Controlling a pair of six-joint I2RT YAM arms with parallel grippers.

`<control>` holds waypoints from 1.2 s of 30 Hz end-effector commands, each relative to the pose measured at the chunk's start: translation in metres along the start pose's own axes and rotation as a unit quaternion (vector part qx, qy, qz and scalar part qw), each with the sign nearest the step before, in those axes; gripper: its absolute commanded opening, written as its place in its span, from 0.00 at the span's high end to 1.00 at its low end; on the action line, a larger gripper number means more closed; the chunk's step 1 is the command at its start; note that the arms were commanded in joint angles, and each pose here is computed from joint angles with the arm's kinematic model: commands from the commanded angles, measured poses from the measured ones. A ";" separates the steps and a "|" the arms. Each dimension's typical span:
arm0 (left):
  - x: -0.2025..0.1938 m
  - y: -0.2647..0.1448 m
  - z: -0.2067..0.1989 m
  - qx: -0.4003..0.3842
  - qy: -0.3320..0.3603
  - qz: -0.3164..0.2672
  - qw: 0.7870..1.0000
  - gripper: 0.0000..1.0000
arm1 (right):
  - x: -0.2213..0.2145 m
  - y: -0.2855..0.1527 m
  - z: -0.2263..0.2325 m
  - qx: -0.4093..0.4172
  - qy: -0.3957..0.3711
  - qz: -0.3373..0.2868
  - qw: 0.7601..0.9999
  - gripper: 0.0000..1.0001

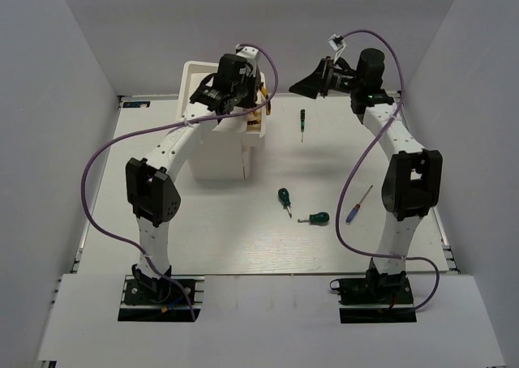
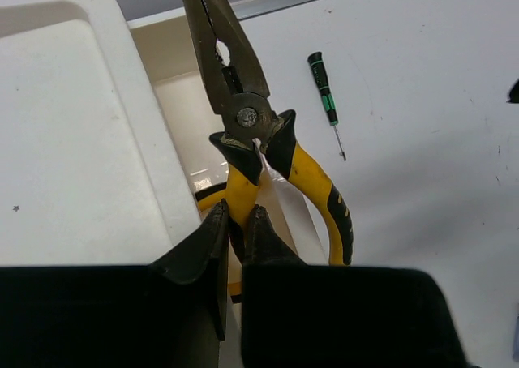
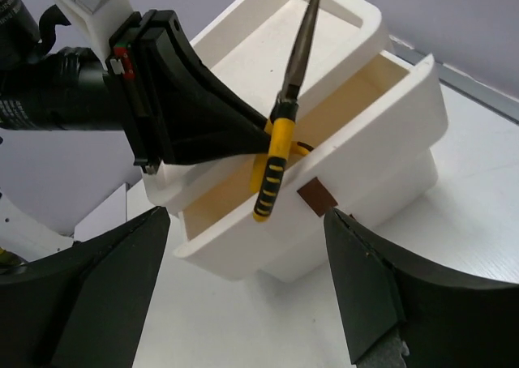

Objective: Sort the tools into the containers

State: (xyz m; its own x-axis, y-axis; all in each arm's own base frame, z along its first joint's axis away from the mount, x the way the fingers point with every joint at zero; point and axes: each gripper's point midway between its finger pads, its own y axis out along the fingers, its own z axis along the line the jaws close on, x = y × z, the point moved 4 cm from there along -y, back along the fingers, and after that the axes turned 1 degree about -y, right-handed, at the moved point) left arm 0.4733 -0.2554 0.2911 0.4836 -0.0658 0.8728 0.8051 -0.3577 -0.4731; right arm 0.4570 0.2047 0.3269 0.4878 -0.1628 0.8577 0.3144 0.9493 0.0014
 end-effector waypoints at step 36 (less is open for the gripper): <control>0.040 -0.043 -0.002 -0.038 -0.016 -0.076 0.996 1.00 | -0.027 0.080 -0.005 -0.015 -0.101 0.079 0.992 0.40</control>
State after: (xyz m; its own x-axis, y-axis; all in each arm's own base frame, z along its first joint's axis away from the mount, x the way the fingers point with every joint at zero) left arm 0.4705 -0.2550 0.2875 0.4845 -0.0422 0.8738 0.7916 -0.4039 -0.4584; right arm 0.4711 0.2764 0.2874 0.4076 0.0541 0.9115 0.2758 0.9443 -0.1794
